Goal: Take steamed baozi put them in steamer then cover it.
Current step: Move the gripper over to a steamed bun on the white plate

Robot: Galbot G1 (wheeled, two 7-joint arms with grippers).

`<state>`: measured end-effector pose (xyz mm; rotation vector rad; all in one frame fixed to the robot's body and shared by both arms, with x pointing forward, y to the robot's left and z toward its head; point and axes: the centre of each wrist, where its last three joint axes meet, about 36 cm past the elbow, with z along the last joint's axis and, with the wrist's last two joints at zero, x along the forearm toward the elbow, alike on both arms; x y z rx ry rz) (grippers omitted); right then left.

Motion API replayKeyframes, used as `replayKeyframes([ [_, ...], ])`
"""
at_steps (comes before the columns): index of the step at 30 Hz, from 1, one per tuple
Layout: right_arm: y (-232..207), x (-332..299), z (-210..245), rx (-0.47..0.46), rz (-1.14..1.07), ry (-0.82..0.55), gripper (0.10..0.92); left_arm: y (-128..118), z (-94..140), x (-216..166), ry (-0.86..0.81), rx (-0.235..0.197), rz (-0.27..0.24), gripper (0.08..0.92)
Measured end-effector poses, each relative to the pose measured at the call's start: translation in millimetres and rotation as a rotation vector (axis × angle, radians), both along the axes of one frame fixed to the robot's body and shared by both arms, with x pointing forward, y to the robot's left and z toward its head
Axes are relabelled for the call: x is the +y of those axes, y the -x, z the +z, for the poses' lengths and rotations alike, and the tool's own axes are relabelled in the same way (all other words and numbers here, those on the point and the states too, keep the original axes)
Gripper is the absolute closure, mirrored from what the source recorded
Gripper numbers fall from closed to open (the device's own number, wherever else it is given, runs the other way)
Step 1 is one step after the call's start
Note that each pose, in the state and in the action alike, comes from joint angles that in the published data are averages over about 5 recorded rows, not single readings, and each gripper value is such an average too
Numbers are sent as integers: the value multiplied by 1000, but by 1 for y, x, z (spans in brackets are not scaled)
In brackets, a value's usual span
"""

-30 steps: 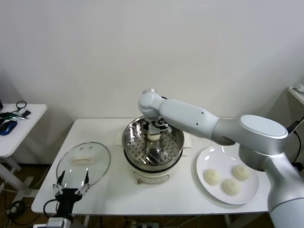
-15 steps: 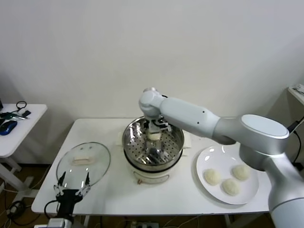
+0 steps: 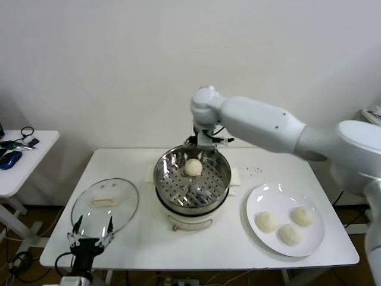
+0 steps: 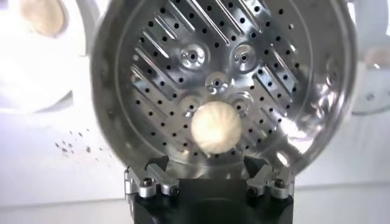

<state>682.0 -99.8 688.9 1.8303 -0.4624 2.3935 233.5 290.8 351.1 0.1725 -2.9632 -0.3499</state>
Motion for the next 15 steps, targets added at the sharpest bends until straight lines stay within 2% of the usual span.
replayKeyframes([
  [6, 10, -73, 7, 53, -310, -112, 200, 3, 2, -2, 0, -1, -9, 177],
  [15, 39, -168, -23, 173, -733, -226, 200, 3, 4, -1, -7, -5, -15, 177],
])
